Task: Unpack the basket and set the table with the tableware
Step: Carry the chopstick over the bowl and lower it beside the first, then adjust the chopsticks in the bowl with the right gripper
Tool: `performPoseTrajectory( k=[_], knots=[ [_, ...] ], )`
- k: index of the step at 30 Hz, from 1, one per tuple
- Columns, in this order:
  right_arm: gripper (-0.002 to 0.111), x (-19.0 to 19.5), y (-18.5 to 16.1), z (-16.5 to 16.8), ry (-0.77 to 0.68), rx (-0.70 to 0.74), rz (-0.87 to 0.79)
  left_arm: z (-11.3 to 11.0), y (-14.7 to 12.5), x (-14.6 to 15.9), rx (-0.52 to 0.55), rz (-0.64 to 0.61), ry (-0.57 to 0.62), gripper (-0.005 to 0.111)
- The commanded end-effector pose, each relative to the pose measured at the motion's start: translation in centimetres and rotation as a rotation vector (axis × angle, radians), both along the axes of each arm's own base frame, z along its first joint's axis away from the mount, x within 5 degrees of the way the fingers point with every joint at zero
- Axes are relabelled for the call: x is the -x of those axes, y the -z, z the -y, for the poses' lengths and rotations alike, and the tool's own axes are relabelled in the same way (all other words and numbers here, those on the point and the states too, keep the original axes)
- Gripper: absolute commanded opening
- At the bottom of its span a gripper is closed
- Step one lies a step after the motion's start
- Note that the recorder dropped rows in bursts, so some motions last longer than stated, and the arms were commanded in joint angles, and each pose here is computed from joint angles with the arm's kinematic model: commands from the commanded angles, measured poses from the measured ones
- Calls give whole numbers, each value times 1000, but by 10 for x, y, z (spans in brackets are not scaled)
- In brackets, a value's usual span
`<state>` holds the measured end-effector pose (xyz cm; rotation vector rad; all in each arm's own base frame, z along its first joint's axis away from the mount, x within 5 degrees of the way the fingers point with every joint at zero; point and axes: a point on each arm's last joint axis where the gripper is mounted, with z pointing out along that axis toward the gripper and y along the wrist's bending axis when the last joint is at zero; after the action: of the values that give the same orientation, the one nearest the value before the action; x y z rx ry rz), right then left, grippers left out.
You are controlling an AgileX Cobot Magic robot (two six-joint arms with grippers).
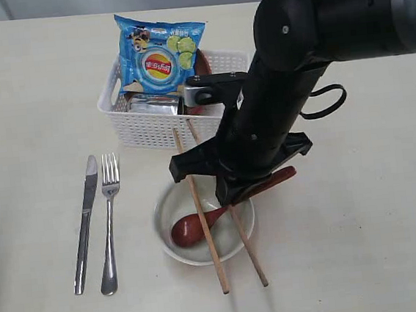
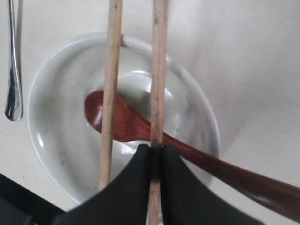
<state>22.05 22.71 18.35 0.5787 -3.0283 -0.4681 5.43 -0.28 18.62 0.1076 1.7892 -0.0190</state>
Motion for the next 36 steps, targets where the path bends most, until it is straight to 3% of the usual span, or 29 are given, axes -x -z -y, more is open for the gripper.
performPoseTrajectory(
  k=[1, 23, 30, 36],
  knots=[
    [0, -1, 1, -2, 29, -24, -11, 1, 0, 0, 12, 5, 8, 0],
    [0, 0, 6, -6, 36, -39, -36, 1, 0, 0, 8, 6, 8, 0],
    [38, 0, 6, -6, 35, -38, -38, 1, 0, 0, 8, 6, 8, 0],
    [41, -5, -1, -9, 3, -56, -7, 1, 0, 0, 8, 6, 8, 0]
  ],
)
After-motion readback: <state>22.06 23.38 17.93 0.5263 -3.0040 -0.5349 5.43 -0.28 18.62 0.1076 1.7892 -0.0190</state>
